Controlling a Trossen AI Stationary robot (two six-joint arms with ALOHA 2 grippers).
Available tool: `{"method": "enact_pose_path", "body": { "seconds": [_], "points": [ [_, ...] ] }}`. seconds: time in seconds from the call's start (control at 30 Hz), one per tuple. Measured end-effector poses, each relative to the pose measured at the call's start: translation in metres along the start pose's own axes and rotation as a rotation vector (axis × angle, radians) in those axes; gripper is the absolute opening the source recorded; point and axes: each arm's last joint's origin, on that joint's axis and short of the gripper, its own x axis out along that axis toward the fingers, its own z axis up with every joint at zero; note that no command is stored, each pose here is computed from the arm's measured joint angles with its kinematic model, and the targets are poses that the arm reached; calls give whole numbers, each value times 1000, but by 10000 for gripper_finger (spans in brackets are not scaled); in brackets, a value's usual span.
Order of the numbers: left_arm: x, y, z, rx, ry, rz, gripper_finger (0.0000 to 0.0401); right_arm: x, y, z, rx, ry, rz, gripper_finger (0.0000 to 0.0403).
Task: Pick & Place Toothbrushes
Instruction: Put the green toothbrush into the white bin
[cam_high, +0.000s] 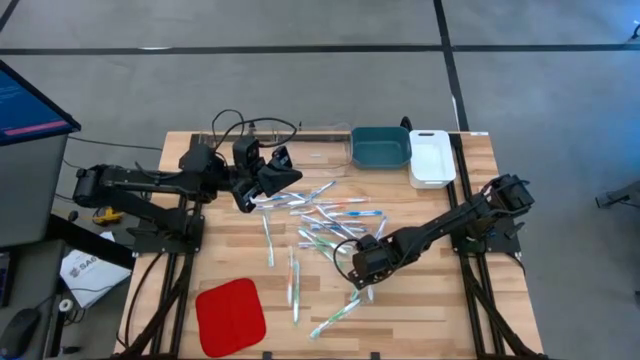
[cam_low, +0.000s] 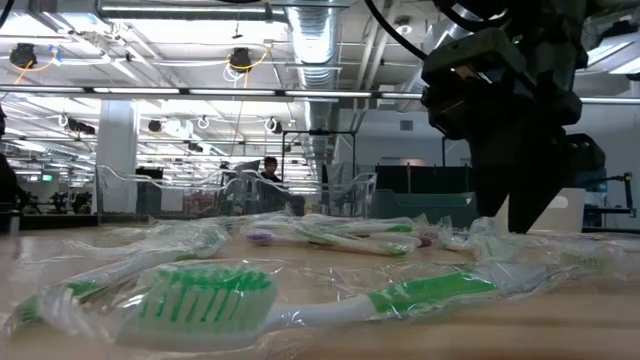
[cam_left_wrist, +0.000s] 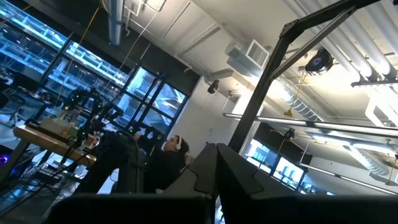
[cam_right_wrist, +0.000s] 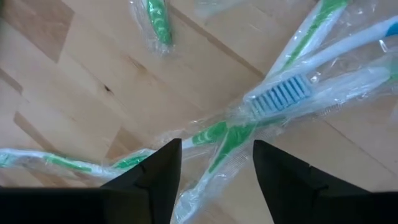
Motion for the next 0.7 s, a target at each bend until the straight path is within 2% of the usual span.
{"method": "enact_pose_path", "body": {
  "seconds": [0.4, 0.57, 0.7],
  "points": [
    [0, 0, 0, 0, 2, 1, 2, 12, -12, -9, 61, 7, 1, 194],
    [0, 0, 0, -1, -1, 7, 2, 12, -12, -9, 55, 8, 0, 177],
    [0, 1, 0, 0, -5, 13, 2, 12, -12, -9, 55, 8, -4, 146]
  ]
}}
